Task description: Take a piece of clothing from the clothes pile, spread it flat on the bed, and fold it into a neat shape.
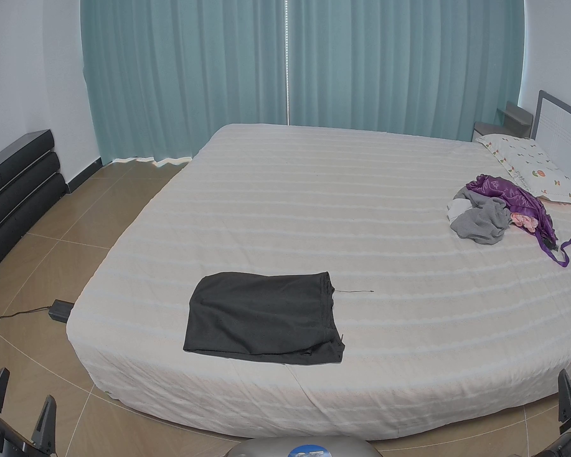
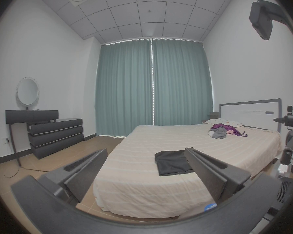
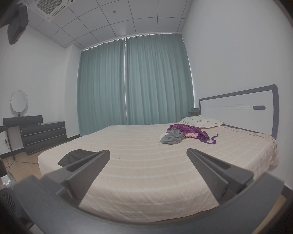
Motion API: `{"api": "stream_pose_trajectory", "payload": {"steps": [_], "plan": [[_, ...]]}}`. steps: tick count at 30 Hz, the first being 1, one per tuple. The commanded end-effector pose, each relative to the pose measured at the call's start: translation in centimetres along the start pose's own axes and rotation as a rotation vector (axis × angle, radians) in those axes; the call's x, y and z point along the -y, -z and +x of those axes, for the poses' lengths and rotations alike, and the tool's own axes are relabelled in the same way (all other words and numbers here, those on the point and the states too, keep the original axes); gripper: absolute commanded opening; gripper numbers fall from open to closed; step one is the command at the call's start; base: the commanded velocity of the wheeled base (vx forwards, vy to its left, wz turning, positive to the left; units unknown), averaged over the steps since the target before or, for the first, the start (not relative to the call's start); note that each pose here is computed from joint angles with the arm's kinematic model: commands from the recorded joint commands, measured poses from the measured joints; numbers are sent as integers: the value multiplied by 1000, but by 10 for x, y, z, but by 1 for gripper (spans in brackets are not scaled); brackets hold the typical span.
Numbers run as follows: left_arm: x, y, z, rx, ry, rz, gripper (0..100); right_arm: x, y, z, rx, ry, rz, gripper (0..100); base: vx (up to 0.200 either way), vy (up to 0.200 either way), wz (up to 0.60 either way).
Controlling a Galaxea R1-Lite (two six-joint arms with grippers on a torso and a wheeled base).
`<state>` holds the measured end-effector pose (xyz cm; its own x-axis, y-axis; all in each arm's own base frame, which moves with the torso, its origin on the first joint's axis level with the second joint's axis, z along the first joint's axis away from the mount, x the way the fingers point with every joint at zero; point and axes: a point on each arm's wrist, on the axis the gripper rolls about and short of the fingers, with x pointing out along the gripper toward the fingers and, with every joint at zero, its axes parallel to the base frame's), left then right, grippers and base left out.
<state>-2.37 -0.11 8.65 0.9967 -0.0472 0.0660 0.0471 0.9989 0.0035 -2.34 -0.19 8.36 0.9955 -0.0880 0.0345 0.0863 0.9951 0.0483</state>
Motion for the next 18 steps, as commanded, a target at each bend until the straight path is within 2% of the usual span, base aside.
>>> {"api": "stream_pose_trajectory", "payload": {"steps": [1, 3, 6, 8, 9, 10, 18], "plan": [[-2, 5, 0, -8, -78, -8, 100, -1, 5, 0, -7, -33, -20, 100, 0, 0, 0], [-3, 5, 0, -3, -153, -10, 100, -1, 7, 0, -29, -64, -27, 100, 0, 0, 0], [-4, 7, 0, -20, -189, -19, 100, -1, 8, 0, -33, -75, -45, 100, 0, 0, 0], [-4, 7, 0, -21, -163, -26, 100, -1, 8, 0, -32, -77, -53, 100, 0, 0, 0], [-2, 9, 0, -43, -91, -40, 100, -1, 8, 0, -32, -77, -47, 100, 0, 0, 0], [-1, 11, 0, -62, -58, -41, 100, -1, 8, 0, -32, -75, -44, 100, 0, 0, 0], [-1, 11, 0, -68, -39, 12, 100, -1, 8, 0, -30, -78, -45, 100, 0, 0, 0]]}}
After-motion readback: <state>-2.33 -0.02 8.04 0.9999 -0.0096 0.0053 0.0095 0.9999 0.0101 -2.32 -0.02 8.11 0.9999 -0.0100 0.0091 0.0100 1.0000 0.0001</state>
